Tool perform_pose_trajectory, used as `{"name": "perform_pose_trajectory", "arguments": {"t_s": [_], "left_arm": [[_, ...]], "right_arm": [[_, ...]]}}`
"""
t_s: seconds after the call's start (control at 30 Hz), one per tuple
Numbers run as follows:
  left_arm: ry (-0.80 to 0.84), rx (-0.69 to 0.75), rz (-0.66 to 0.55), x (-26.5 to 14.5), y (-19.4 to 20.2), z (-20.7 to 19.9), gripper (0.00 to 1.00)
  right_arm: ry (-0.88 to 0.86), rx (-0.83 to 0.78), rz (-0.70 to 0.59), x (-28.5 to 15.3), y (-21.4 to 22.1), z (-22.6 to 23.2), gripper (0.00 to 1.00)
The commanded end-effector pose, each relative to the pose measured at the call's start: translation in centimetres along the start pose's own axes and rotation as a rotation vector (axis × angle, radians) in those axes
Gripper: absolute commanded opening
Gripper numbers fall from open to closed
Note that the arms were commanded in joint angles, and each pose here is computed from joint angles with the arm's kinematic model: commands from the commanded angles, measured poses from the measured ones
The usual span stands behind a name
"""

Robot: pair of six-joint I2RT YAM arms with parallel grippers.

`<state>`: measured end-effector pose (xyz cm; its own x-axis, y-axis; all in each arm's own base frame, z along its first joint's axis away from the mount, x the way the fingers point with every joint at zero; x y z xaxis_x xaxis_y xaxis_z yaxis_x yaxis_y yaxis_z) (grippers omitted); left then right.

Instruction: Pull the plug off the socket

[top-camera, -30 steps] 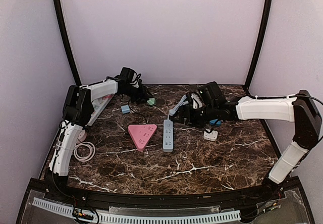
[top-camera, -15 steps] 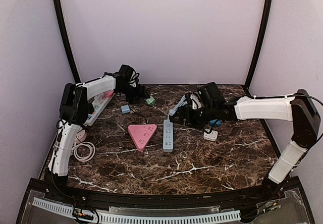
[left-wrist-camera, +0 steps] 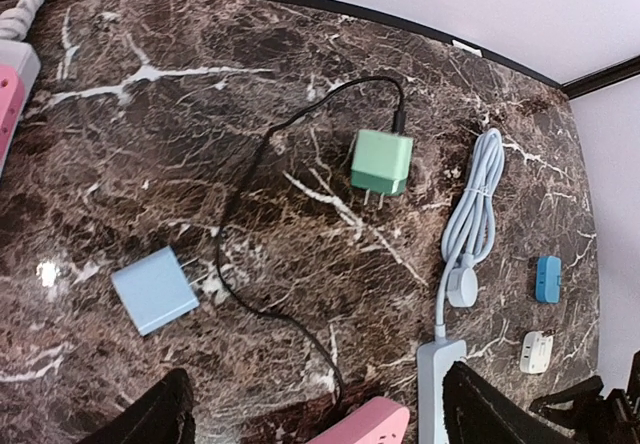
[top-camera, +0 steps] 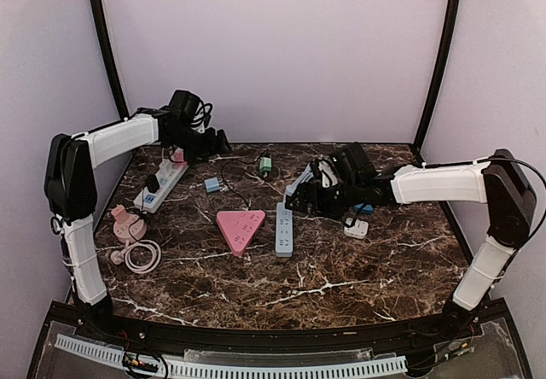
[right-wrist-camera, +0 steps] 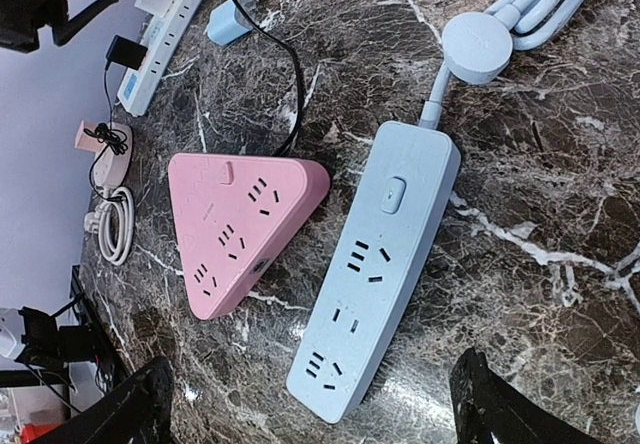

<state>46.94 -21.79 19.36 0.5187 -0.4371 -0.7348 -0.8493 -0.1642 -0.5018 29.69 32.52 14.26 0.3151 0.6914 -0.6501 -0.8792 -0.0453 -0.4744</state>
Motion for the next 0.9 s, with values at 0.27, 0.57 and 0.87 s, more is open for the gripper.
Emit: {"name": "perform_pose_trajectory", "arguments": {"t_s": [0.27, 0.57, 0.87], "left_arm": [[-0.153, -0.031, -0.103, -7.9, 4.2, 3.2, 0.85], [-0.396, -0.103, -0.142, -11.8, 5.2, 9.5, 0.85], [-0.517, -0.401, -0.183, -16.9, 8.4, 18.2, 0.88]], "right_arm": [[-0.009, -0.065, -0.044, 0.4, -1.2, 0.3, 0.93], [-0.017, -0.081, -0.035, 0.5, -1.0, 0.4, 0.93], [-0.053, -0.079, -0.012, 1.1, -0.5, 0.5, 0.94]]}}
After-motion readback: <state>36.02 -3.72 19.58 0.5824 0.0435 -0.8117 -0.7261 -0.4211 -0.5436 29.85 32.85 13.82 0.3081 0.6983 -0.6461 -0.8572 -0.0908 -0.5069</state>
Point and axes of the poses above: each gripper's point midway between its finger pads, its own x axis out along the fingers, its own z axis along the line the jaws close on, y = z × x, the point moved 3 cm from there along -x, back along the fingers, and after that the axes turned 1 degree about -x, right-handed, at the moved point
